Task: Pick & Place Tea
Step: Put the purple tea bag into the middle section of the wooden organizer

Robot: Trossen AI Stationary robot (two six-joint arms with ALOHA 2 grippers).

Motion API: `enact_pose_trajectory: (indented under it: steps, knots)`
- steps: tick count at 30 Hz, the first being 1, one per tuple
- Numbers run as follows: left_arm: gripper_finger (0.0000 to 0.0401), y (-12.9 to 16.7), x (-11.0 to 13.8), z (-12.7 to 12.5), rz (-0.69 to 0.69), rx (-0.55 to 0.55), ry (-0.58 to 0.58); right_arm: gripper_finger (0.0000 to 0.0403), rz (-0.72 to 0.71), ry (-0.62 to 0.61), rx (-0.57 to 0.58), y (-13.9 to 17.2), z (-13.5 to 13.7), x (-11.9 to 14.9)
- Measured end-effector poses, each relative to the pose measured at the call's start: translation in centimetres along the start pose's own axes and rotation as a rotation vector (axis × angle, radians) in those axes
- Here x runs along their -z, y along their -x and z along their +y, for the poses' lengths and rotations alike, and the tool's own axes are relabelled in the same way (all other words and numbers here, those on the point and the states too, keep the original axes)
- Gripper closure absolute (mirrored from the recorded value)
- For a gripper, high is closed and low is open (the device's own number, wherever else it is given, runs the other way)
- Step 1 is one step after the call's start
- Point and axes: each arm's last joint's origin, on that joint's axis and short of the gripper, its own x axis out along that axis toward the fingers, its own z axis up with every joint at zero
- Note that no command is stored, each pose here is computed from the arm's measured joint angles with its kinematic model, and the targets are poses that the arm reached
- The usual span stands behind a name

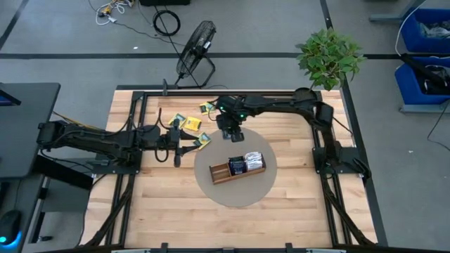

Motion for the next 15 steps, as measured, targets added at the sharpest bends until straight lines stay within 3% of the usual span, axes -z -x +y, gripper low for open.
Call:
enact_pose_trajectory:
  steps: [7, 13, 15]
  knots:
    - [0.024, 0.0, 0.1, 0.6, 0.009, -0.077, 0.002, 0.0255, -0.021, -0.027, -0.144, -0.7, 2.1, -0.7]
    - [0.024, 0.0, 0.2, 1.0, 0.021, -0.098, -0.015, 0.0373, -0.081, -0.014, -0.22, 0.3, 3.1, -1.4]
    - [0.024, 0.0, 0.2, 1.2, 0.022, -0.106, -0.028, 0.0393, -0.1, -0.021, -0.224, 0.8, 3.3, -1.3]
